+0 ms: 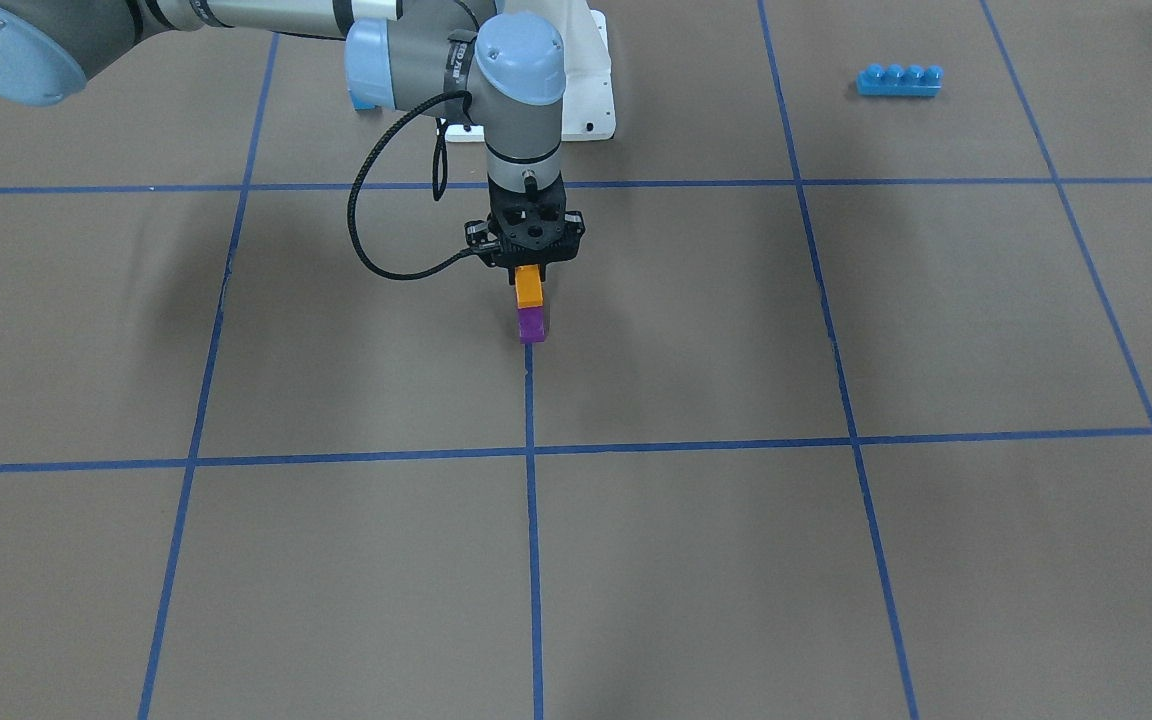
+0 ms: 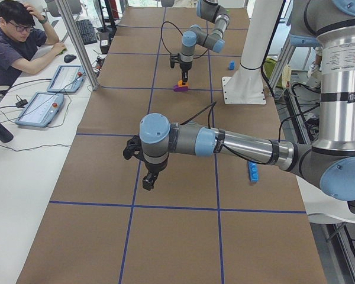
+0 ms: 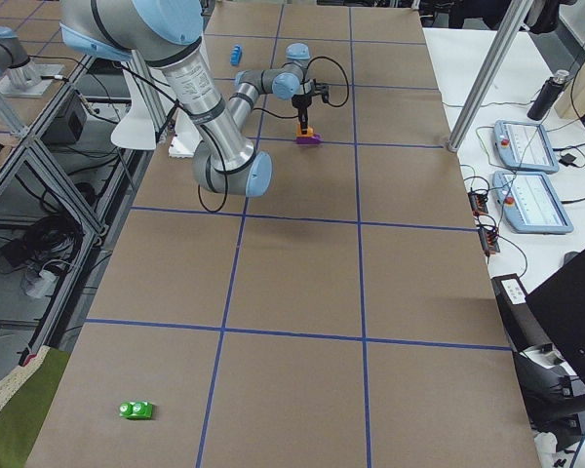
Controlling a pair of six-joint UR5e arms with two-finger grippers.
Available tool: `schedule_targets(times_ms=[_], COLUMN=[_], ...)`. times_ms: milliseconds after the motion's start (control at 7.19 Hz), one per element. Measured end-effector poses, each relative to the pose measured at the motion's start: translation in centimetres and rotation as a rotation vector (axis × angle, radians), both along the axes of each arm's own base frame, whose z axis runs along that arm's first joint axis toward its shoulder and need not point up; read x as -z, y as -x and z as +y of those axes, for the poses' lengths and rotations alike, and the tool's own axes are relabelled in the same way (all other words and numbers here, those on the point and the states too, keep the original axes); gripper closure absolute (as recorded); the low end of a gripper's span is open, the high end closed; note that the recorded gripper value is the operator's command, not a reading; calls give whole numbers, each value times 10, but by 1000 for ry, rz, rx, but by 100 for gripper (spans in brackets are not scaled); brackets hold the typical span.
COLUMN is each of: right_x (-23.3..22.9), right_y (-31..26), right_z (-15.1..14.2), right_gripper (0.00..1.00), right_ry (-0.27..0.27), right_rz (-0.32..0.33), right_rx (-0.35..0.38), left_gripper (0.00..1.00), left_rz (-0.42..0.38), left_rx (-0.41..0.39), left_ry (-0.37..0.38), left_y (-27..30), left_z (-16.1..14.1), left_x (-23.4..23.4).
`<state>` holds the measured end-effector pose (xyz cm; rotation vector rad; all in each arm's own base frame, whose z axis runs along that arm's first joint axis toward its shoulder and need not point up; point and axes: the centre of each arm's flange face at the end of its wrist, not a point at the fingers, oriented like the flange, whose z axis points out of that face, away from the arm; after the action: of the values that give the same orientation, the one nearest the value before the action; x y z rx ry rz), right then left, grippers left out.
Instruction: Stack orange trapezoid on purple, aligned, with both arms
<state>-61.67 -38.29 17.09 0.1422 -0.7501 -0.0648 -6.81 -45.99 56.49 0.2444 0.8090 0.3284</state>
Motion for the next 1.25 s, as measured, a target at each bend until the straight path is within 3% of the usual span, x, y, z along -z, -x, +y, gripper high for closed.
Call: schedule_targets(times_ms=[834, 1251], right_x=[15, 38], right_y=[-14, -102], right_z=[1, -28], right_gripper=[0, 0], right_ry=[-24, 6], right_rz=[-31, -79], right_rx=[-13, -27], left_gripper=[0, 0], left_rz=[1, 0], left_rx=[0, -1], left_ry=[0, 19], left_y=[0, 0], left_z=[0, 4], left_x=[0, -10])
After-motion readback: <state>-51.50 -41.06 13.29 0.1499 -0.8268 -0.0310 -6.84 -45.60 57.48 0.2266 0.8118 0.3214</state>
